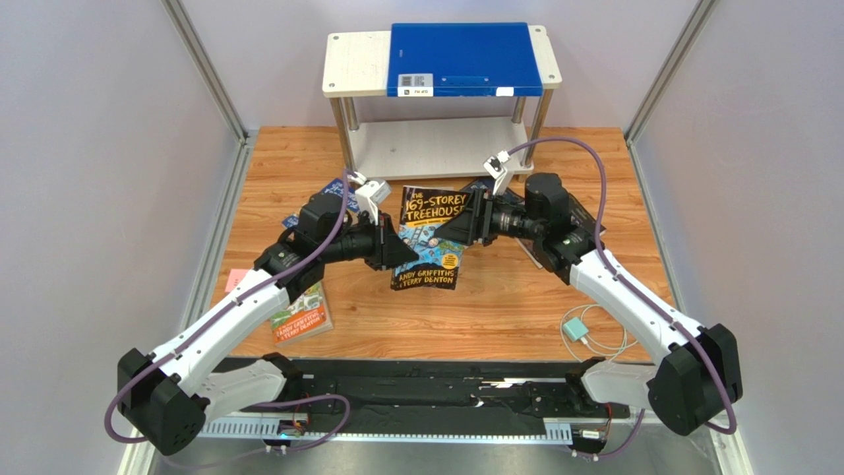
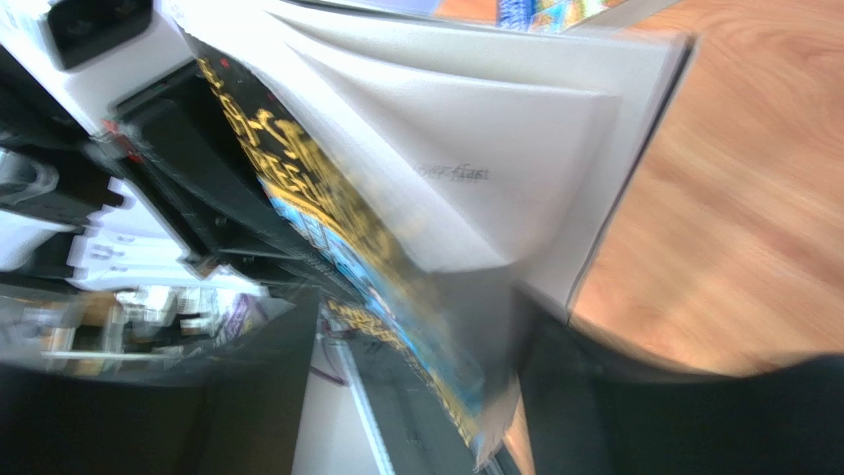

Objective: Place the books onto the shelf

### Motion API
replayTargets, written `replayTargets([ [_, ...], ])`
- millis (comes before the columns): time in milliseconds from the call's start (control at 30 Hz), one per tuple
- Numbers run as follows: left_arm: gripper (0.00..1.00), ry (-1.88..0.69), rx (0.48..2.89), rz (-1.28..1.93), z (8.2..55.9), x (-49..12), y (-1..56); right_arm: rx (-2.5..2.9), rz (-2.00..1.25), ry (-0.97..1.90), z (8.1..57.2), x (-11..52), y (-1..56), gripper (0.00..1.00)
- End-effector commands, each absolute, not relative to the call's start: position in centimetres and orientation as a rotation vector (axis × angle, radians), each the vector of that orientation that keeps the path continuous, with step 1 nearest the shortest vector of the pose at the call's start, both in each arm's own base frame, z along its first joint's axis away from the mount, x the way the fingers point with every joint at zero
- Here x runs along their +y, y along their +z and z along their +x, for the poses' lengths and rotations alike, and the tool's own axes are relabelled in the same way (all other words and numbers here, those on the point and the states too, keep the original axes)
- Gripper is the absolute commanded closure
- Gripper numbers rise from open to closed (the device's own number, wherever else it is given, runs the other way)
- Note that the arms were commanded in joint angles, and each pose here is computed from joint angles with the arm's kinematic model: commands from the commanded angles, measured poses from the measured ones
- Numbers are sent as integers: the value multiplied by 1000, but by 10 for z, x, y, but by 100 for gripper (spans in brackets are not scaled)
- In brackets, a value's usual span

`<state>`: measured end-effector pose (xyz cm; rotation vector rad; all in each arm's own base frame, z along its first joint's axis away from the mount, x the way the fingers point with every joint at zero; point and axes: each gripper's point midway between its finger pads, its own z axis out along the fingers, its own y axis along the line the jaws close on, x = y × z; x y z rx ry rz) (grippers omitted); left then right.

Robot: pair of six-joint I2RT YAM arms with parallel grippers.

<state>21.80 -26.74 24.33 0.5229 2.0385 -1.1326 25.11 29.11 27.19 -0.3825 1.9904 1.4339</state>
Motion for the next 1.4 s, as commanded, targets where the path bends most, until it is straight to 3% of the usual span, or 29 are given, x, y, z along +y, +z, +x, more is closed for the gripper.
replayTargets([
  [0,100,-1124,1923,559,227,-275,278,1981,-325,1282,254,276,278,0],
  [167,100,-1117,1879,525,238,-278,296,1852,-316,1327,243,259,288,0],
  [567,100,-1277,1754,522,255,-308,329,1782,-207,1565,221,252,252,0],
  [1033,100,-1414,1660,462,270,-324,333,1630,-15,1650,220,241,252,0],
  [1367,100,-1536,1630,428,271,-334,327,1478,48,1556,235,233,271,0],
])
